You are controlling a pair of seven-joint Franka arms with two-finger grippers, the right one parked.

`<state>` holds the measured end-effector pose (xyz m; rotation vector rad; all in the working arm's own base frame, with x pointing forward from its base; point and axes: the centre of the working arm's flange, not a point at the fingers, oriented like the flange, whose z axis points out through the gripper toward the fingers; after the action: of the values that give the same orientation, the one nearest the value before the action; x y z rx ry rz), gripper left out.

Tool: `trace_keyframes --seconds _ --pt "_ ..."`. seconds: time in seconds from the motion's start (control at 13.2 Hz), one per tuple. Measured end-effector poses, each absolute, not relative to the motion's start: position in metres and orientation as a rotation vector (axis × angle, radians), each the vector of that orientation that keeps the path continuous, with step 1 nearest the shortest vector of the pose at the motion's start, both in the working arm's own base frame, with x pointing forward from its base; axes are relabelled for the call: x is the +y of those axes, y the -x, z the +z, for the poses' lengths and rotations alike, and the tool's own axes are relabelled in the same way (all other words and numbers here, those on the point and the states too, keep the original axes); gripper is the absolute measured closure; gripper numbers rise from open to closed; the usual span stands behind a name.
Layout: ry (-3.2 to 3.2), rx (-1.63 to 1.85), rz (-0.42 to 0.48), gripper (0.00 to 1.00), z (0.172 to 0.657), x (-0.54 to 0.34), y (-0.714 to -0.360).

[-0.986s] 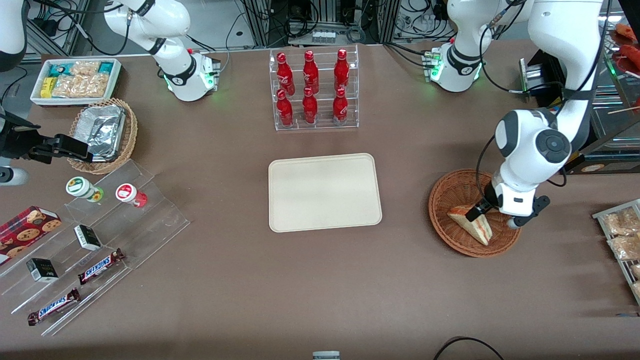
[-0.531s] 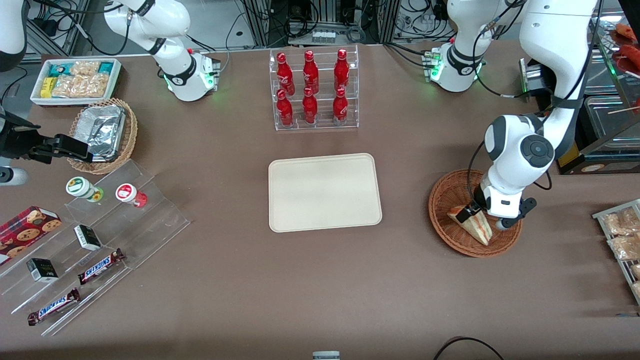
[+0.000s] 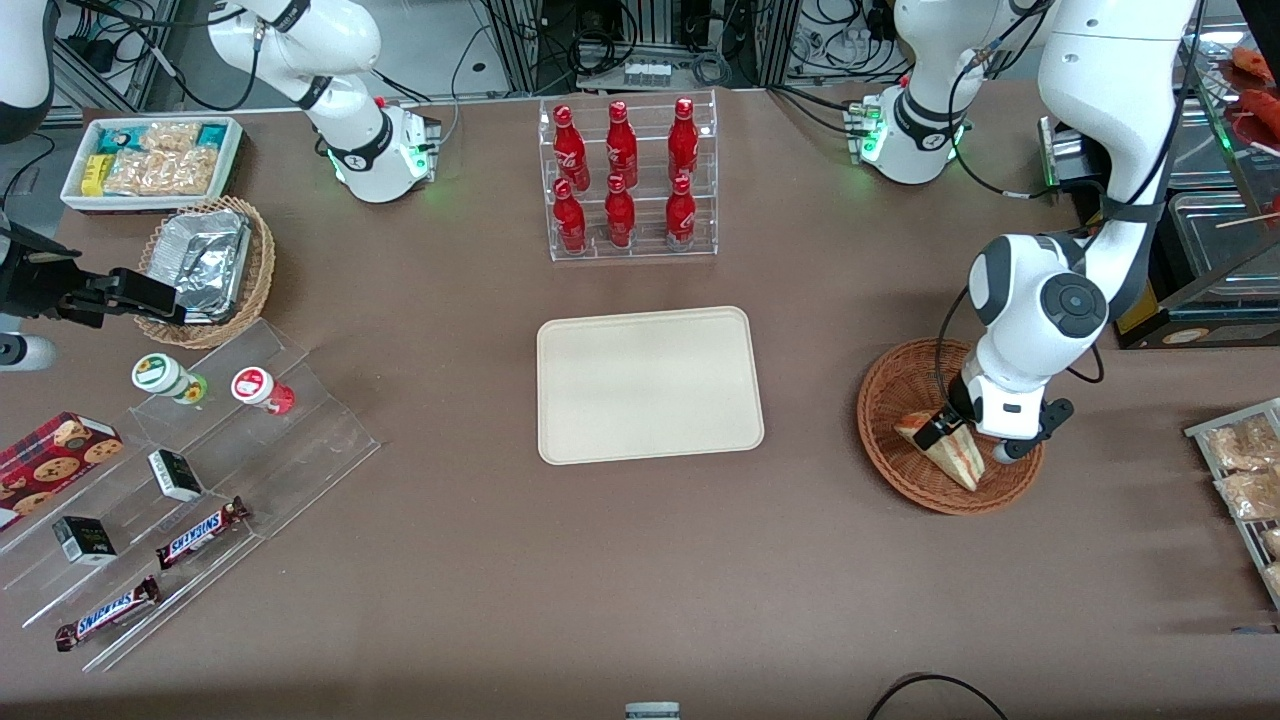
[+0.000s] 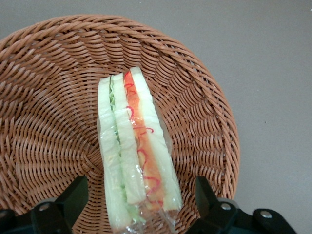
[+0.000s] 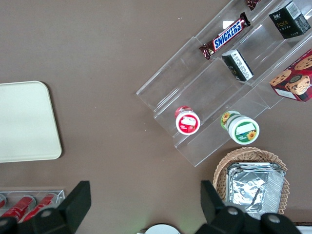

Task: Place sandwich from basket to tray
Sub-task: 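Lower the left gripper onto the wrapped sandwich and close on it, then lift the sandwich and carry it with the left gripper to the tray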

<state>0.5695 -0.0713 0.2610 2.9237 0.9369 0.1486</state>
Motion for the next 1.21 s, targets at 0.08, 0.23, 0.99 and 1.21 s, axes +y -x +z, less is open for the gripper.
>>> trace_keyframes --seconds 0.08,0.23,0.99,1.21 --pt "-2.924 0.938 0.147 0.11 0.260 -0.071 -0.570" --pt "-2.923 0.942 0.145 0.35 0.259 -0.071 -0.570" --pt "-3.068 0.831 0.087 0.84 0.308 -0.076 -0.580" --pt "-3.177 0.721 -0.020 0.84 0.366 -0.114 -0.576"
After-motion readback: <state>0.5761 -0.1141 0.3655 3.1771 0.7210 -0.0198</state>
